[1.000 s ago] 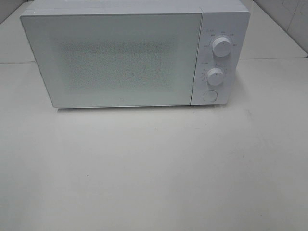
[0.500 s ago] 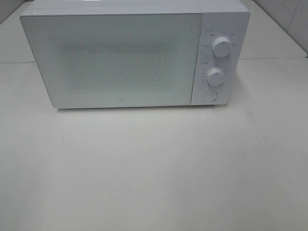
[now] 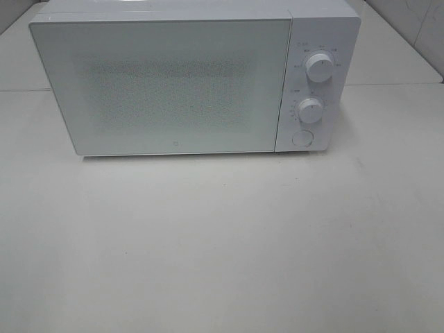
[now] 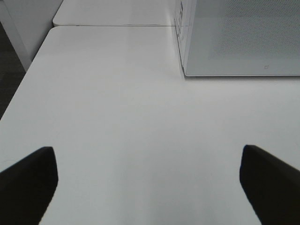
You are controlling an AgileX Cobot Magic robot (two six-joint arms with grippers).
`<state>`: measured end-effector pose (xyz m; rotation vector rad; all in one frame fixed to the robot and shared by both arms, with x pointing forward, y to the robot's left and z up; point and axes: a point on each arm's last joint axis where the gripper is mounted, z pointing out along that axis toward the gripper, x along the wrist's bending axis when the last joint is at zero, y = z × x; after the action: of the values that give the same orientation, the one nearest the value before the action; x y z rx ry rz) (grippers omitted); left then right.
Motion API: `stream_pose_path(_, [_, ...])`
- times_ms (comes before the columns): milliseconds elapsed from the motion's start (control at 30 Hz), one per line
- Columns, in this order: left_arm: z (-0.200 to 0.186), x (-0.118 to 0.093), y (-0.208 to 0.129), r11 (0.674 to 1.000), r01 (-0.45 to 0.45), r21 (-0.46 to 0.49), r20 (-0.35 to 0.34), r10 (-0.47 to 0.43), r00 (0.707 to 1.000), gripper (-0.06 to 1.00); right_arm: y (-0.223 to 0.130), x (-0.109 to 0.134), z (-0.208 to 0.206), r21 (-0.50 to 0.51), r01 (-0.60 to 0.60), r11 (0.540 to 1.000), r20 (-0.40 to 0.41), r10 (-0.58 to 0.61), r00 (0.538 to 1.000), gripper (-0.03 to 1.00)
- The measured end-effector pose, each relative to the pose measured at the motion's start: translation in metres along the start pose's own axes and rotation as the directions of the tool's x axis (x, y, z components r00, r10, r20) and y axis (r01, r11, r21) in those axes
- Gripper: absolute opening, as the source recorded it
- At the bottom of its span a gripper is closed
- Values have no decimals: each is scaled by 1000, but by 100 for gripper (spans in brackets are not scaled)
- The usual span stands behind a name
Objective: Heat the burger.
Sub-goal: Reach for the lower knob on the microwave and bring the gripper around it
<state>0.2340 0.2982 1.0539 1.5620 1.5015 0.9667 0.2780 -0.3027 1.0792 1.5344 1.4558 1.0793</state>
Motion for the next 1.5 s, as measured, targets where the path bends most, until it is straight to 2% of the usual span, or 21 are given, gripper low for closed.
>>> stream_pose_path(300, [0,0,0,1000,0,0,0,0,1000,98,19,7,40,17,51,999,-1,-51,999,82])
stream_pose_path(767, [0,0,0,1000,0,0,0,0,1000,98,37,22,103,-41,85,996,-65,-87,994,77])
stream_pose_path(1067, [0,0,0,1000,0,0,0,0,1000,98,40,29,132,-82,103,991,-100,-111,989,77])
stream_pose_path(1367, [0,0,0,1000,0,0,0,0,1000,98,34,34,163,-66,103,992,-129,-111,985,77])
stream_pose_path(1500, [0,0,0,1000,0,0,0,0,1000,98,30,39,179,-114,93,989,-161,-110,981,77])
